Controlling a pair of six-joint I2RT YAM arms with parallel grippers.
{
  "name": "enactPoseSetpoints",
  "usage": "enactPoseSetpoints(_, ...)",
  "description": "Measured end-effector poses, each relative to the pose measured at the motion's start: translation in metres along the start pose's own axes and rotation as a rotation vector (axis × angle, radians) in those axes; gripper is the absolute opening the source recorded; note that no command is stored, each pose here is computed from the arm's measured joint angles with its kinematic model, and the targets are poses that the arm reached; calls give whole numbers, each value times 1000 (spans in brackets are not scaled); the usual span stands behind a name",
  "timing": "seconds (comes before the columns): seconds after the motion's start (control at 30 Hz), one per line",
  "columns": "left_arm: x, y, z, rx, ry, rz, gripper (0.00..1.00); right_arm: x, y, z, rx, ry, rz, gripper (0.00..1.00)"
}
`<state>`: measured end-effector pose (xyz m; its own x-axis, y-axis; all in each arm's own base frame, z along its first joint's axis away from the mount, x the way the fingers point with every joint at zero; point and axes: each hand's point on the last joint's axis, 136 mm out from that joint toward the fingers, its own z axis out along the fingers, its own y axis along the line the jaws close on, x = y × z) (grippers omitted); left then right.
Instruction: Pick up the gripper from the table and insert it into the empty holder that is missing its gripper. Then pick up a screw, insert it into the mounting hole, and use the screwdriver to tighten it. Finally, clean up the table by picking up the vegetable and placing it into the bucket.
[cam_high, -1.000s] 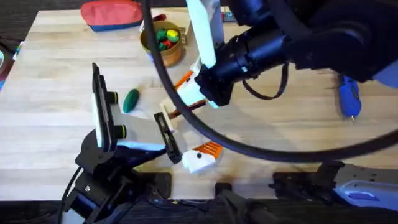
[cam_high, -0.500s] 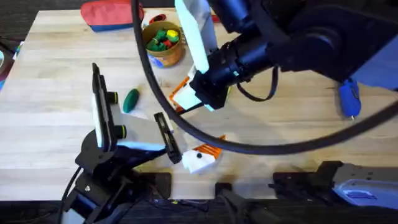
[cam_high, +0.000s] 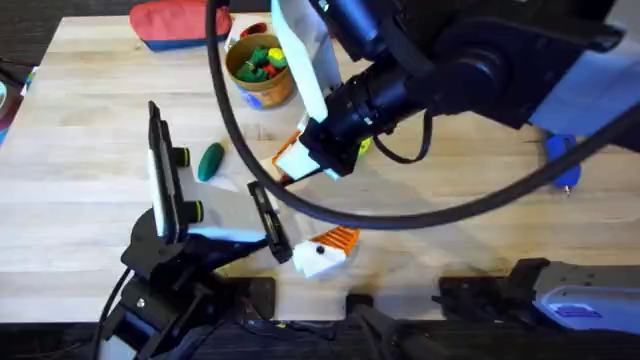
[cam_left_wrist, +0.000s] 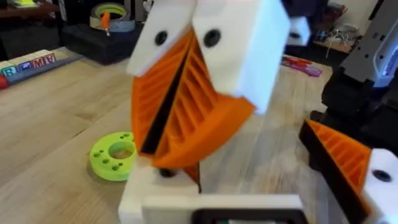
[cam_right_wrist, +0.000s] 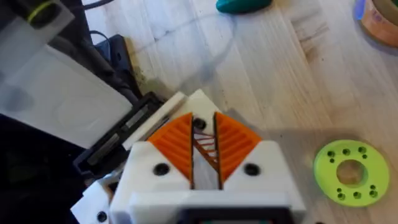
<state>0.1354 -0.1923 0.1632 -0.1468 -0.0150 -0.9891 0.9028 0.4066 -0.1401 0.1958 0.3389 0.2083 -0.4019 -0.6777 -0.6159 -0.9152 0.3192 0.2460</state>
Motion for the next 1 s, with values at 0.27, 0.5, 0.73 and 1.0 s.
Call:
enactPoseSetpoints(0.27, 0, 0, 0, 1, 0, 1, 988, -2, -2, -8, 6, -15, 10, 973)
enactPoseSetpoints(0.5, 0, 0, 0, 1, 0, 1, 988, -7, -8, -69, 76, -129, 27, 991)
enactPoseSetpoints(0.73, 0, 0, 0, 1, 0, 1, 988, 33, -7, -136, 159, -143, 130, 990)
enactPoseSetpoints(1.0, 0, 0, 0, 1, 0, 1, 988, 92, 12, -167, 180, -35, 209, 992)
